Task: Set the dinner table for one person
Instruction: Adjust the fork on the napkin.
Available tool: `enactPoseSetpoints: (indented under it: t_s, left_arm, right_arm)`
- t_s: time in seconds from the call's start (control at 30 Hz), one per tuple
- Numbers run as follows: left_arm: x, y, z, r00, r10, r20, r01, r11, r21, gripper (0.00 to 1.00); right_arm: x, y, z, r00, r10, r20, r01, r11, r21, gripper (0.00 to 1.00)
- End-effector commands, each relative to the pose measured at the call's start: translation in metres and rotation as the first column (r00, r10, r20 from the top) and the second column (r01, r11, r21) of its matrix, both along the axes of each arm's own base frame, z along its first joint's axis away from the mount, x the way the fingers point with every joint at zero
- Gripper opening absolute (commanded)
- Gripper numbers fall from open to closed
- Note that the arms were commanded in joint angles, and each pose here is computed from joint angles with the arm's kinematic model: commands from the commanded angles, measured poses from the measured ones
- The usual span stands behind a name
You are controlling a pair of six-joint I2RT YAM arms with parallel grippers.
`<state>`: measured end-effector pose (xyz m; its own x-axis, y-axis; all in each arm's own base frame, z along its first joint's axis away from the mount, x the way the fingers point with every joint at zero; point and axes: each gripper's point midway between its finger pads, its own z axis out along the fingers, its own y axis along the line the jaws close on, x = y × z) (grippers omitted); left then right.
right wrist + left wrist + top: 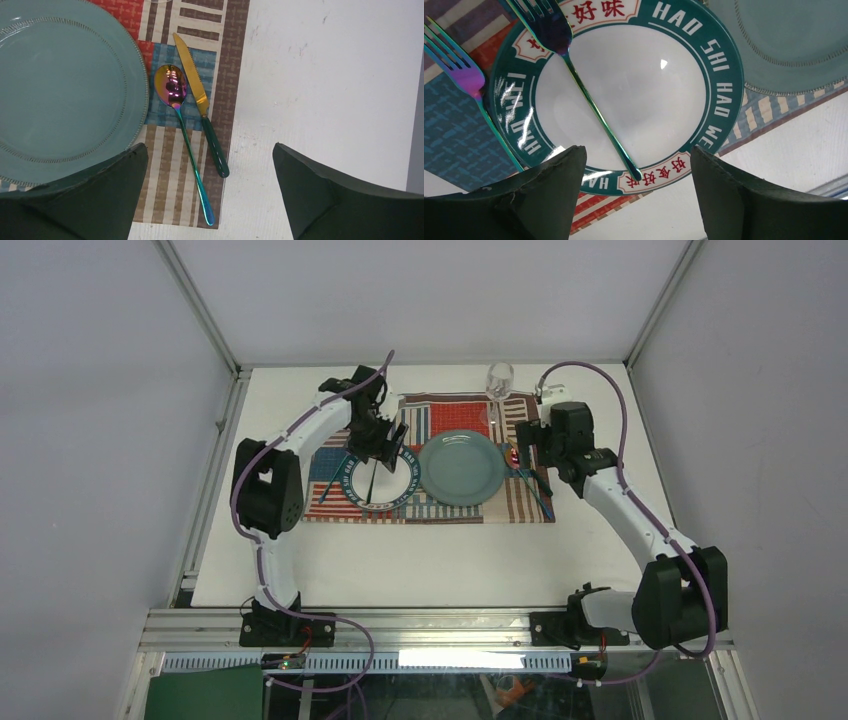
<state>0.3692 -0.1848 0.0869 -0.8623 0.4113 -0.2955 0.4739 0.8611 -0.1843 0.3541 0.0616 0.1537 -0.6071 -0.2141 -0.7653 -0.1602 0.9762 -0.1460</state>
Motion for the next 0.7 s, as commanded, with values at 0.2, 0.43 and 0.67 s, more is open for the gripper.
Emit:
enactPoseSetpoints:
  t_s: [0.2,0.43,0.67]
  left_arm:
    - [0.021,0.01,-0.012,0.989,0.114,0.098,-0.123,0.988,0.09,0.76]
    - [0.015,0.007,-0.037,0.992,0.12,0.04,-0.123,0.988,0.094,0.58]
    - [0.016,0.006,-0.048,0.992,0.126,0.022,-0.128,0.986,0.104,0.34]
  right_arm:
    - [0.011,-0.005,0.026,0.995,-0.016,0.098,0.015,1.0,0.016,1.0]
    - [0.01,-0.006,0.024,0.996,-0.016,0.091,0.015,1.0,0.013,0.99]
    - [0.009,-0.005,0.023,0.996,-0.009,0.087,0.007,1.0,0.015,1.0]
